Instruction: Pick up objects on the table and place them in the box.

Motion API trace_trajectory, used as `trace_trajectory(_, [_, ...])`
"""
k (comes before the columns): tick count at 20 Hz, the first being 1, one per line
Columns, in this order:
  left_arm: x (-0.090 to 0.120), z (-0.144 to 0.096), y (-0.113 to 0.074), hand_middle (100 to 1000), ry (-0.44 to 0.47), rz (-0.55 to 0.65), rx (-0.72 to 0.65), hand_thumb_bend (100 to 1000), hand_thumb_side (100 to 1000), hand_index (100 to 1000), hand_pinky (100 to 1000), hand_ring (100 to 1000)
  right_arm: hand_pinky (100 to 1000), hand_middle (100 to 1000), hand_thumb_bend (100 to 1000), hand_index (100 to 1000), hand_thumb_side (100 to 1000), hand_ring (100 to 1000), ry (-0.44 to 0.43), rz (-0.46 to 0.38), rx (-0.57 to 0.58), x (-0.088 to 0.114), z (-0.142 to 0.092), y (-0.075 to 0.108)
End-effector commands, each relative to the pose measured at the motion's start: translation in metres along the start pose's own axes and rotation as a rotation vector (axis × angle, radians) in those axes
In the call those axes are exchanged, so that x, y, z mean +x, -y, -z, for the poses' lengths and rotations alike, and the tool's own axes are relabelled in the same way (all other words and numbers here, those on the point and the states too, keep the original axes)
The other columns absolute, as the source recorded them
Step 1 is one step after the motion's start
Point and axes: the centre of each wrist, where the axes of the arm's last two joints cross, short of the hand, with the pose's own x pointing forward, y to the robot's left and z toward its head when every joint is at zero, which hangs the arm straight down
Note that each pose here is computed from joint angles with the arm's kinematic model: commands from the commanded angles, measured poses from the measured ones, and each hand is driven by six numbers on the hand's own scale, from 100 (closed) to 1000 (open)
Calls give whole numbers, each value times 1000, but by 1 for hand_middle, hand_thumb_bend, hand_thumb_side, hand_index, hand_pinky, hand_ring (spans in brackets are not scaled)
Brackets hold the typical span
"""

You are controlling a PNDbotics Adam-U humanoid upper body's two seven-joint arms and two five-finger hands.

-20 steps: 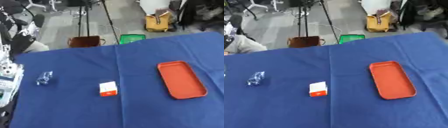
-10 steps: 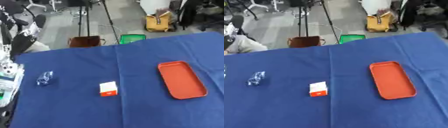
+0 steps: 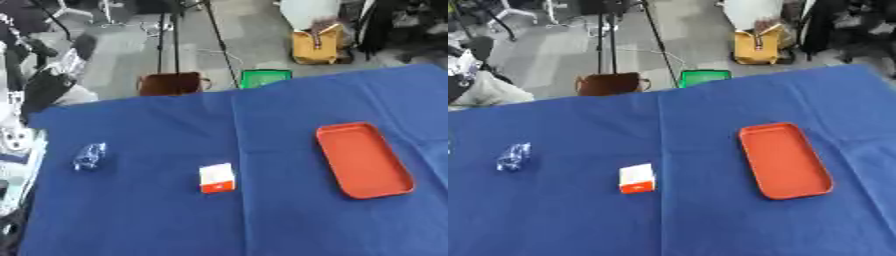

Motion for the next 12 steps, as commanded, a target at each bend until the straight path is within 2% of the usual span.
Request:
trace_trajectory(1, [-8, 11, -14, 701, -23, 166, -93, 801, 529, 887, 532, 730, 608, 668, 559, 834, 519, 709, 19, -27, 6, 5, 4, 6])
trace_trajectory(2, [-13, 11, -15, 728, -44, 213, -138, 873, 506, 889, 605, 751, 608, 668, 559, 834, 519, 709, 19, -27, 7, 5, 4, 6])
trace_trajectory(5, [-34, 21, -21, 733, -120, 430, -332, 896, 499, 884, 632, 754, 608, 668, 559, 834, 520, 709, 18, -28, 10, 5, 4, 6])
trace_trajectory(6, [-38, 23, -22, 746, -138, 479, -377, 924, 513, 877, 690, 765, 608, 668, 558, 834, 520, 709, 18, -27, 10, 5, 4, 6])
trace_trajectory(9, [-54, 32, -23, 749, -203, 613, -525, 931, 521, 873, 723, 769, 608, 668, 559, 834, 520, 709, 16, -26, 11, 5, 4, 6])
trace_trajectory(12, [-69, 38, -21, 730, -258, 664, -612, 956, 511, 860, 715, 741, 608, 668, 559, 834, 521, 709, 16, -25, 12, 5, 4, 6])
